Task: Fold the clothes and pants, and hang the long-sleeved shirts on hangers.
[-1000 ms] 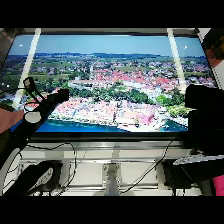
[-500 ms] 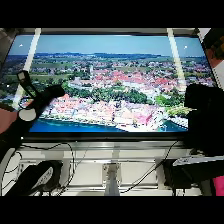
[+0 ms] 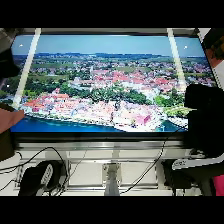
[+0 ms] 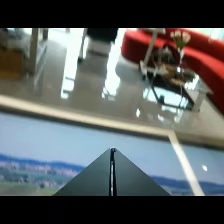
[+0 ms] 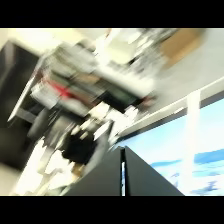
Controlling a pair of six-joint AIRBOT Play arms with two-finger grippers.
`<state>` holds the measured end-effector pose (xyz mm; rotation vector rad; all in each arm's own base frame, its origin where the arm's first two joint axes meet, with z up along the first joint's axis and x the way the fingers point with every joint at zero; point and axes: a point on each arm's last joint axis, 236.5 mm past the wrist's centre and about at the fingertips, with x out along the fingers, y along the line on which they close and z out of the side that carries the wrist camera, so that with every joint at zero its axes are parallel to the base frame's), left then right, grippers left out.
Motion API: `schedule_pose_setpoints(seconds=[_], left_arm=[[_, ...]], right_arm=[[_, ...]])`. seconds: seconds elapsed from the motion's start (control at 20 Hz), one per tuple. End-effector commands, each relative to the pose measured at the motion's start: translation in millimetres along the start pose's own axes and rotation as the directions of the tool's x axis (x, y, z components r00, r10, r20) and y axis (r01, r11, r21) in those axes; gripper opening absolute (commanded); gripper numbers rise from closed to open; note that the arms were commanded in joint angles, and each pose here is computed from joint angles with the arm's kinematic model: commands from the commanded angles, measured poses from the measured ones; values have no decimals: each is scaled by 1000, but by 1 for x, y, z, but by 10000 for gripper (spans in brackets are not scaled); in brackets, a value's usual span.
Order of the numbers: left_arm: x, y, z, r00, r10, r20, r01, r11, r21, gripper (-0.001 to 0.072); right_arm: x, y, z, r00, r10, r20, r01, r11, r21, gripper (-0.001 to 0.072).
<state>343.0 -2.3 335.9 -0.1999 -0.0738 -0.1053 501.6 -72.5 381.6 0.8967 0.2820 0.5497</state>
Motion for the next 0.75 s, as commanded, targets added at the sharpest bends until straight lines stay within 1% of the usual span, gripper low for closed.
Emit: schedule_pose_setpoints(seconds=[0.0, 0.25, 0.5, 0.7], left_arm=[[-40, -15, 45, 993, -10, 116, 5, 999, 49, 17], [-74, -33, 72, 978, -36, 205, 19, 997, 81, 16], [-94, -43, 85, 966, -50, 252, 26, 995, 98, 17], [-95, -43, 86, 966, -51, 255, 27, 995, 99, 17]], right_arm=[[33, 36, -33, 991, 104, -79, -103, 995, 14, 10], [56, 37, -62, 982, 123, -146, -117, 992, 52, 10], [60, 40, -66, 979, 129, -156, -122, 991, 52, 10], [60, 40, -66, 979, 129, -157, -123, 991, 52, 10]])
